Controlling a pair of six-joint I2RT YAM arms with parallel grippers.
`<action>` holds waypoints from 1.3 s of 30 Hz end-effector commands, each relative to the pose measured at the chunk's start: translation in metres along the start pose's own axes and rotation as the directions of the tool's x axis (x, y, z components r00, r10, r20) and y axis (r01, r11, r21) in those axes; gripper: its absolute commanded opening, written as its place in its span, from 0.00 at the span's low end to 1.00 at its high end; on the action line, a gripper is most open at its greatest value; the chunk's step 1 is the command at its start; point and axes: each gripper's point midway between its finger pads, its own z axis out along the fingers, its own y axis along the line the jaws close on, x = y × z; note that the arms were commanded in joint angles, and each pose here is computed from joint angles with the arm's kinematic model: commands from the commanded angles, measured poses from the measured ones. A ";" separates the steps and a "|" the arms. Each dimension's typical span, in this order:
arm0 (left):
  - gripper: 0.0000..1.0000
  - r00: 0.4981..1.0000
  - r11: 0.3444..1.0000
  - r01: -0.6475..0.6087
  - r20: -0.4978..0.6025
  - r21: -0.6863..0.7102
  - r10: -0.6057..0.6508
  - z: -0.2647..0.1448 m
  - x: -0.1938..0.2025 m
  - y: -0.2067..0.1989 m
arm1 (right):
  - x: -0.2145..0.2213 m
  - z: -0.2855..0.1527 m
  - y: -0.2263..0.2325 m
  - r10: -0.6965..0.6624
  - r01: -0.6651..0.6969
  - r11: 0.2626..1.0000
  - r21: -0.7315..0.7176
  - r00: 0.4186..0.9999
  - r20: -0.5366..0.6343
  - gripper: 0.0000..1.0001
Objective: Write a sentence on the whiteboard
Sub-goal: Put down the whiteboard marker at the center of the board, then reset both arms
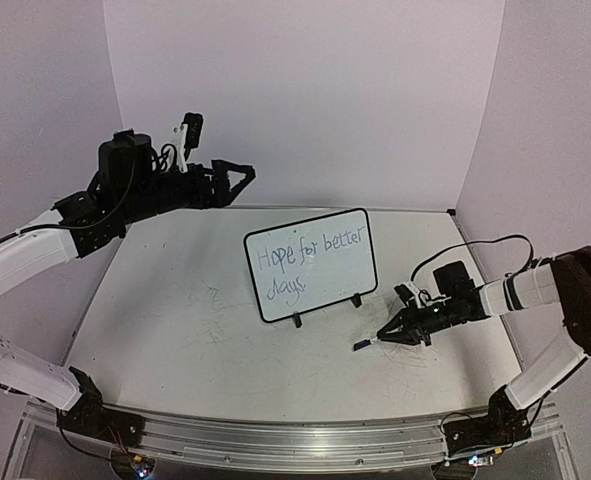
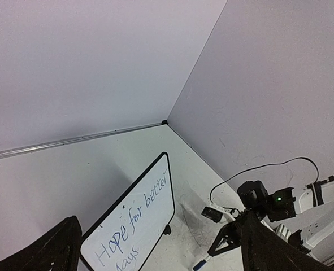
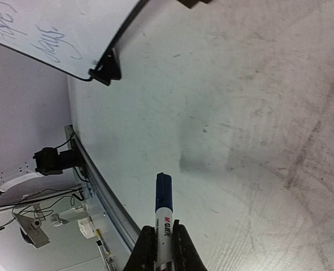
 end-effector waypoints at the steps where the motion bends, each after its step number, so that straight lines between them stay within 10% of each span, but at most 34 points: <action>1: 0.99 0.999 0.999 -0.031 0.036 -0.024 0.032 -0.008 -0.013 0.000 | -0.005 0.001 -0.040 0.007 -0.015 0.989 0.146 0.999 0.053 0.08; 12: 0.99 0.993 0.994 -0.052 0.102 -0.093 0.062 -0.030 -0.034 0.005 | -0.057 -0.056 -0.063 -0.071 -0.113 0.873 0.474 0.933 0.352 0.57; 19: 0.99 0.971 0.944 -0.078 0.189 -0.322 0.145 -0.065 -0.072 0.031 | -0.098 -0.177 0.009 -0.326 -0.191 0.750 0.633 0.726 0.605 0.97; 31: 0.99 0.902 0.891 -0.108 0.334 -0.440 0.274 -0.129 -0.145 0.019 | -0.067 -0.381 0.255 -0.743 0.035 0.666 0.745 0.121 0.659 0.98; 39: 0.99 0.882 0.887 -0.103 0.372 -0.449 0.291 -0.146 -0.162 0.012 | -0.045 -0.426 0.305 -0.754 0.047 0.654 0.755 -0.036 0.656 0.98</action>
